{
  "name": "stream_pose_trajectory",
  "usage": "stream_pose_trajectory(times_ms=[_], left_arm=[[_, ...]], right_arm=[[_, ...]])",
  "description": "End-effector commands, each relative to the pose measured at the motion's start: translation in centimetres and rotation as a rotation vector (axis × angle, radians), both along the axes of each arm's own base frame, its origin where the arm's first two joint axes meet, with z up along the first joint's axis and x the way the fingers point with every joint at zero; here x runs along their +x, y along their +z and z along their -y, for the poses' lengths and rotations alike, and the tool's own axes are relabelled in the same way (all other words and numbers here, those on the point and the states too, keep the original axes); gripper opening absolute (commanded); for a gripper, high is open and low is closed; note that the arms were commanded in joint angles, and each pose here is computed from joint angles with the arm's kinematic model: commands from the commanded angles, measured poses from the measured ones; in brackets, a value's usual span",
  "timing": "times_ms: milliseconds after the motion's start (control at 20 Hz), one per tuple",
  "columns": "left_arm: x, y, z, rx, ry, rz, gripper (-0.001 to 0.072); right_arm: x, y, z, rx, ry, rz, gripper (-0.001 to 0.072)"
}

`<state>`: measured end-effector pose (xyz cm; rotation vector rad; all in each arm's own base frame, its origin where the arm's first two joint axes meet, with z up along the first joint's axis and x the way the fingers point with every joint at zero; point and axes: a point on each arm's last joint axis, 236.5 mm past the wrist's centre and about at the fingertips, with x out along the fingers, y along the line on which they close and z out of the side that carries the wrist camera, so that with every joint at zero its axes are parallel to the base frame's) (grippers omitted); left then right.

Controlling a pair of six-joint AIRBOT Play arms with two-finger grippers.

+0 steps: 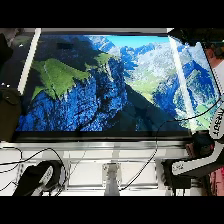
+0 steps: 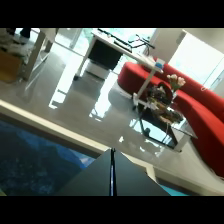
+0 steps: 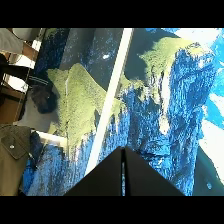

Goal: Fold the clothes and pants, and hang the long-sleeved shirts on hangers.

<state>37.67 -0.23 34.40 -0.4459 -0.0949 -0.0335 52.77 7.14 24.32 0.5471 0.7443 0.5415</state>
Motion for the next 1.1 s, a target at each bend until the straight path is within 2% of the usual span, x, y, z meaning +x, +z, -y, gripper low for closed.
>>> stream_pose_trajectory(times_ms=[0, 350, 750, 1050], left_arm=[[-0.1, 0.1, -0.1, 0.021, 0.008, 0.003, 0.0019], [-0.1, -0.2, -0.1, 0.021, 0.007, -0.011, 0.0019], [0.6, -6.0, 0.0, 0.032, -0.003, -0.238, 0.0019], [0.7, -9.6, -2.0, 0.192, 0.065, -0.385, 0.0019]], right_arm=[[0.0, 0.0, 0.0, 0.001, 0.000, 0.000, 0.0033], [0.0, 0.0, 0.0, 0.001, 0.000, 0.000, 0.0033], [0.0, 0.0, 0.0, 0.001, 0.000, 0.000, 0.0033], [0.0, 0.1, 0.0, 0.002, -0.002, 0.002, 0.0033]])
